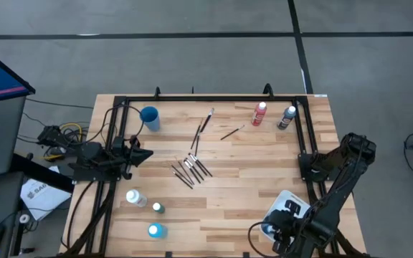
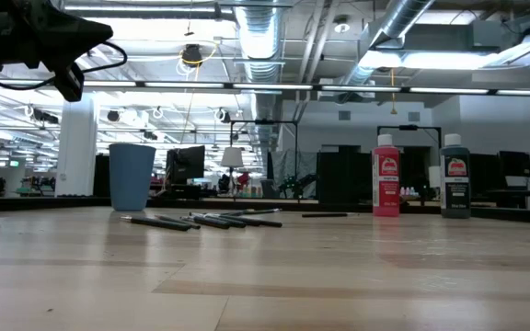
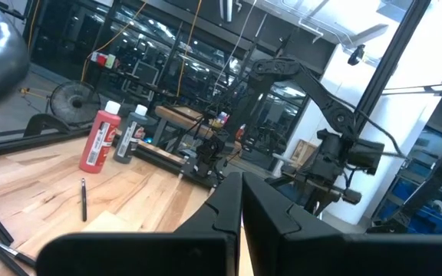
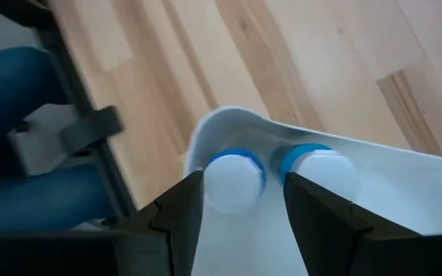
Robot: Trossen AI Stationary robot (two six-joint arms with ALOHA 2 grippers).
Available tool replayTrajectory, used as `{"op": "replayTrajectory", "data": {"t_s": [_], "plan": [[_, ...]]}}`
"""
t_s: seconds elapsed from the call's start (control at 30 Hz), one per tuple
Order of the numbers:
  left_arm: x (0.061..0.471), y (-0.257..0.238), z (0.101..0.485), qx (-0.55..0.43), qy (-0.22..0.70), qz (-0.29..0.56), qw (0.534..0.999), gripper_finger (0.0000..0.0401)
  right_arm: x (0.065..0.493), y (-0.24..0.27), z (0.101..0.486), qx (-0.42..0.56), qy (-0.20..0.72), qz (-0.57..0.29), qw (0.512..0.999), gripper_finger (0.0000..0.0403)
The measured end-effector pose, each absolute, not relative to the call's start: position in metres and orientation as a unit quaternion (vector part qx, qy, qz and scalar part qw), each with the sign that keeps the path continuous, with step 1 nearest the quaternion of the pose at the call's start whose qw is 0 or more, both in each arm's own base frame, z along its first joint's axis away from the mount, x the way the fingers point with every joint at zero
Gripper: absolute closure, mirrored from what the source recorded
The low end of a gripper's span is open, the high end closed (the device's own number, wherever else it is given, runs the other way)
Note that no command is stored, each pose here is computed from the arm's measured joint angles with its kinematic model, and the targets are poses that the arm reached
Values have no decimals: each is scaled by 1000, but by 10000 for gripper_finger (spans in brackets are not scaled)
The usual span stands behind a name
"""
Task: Pick & Place Paint Supplies
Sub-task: Put the small blue paint bottle into the white bin, then put the large pink paint bottle into the white bin
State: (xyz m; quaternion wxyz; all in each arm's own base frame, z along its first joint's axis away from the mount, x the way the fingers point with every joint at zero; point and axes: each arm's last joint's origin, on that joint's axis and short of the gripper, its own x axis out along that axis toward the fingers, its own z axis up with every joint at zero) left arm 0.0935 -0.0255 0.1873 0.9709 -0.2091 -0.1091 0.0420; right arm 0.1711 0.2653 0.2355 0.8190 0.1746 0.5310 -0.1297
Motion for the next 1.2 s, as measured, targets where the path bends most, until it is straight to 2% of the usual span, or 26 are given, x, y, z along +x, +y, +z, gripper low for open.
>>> {"op": "replayTrajectory", "data": {"t_s": [0.27, 0.47, 0.63, 0.77, 1.03, 1.2], "plan": [[93, -25, 188, -210, -110, 42, 971, 397, 174, 244, 283, 186, 497, -70, 845, 226], [93, -25, 188, -211, -112, 42, 970, 397, 180, 217, 306, 140, 461, -49, 875, 238], [93, -25, 188, -211, -113, 41, 970, 397, 190, 180, 318, 81, 425, -112, 894, 251], [93, -25, 188, -211, -113, 41, 970, 397, 199, 140, 324, 79, 417, -205, 882, 247], [93, -25, 189, -212, -115, 41, 970, 397, 219, 69, 325, 3, 444, -335, 831, 178], [93, -25, 189, -213, -115, 41, 969, 397, 231, 22, 325, 7, 462, -388, 797, 149]]}}
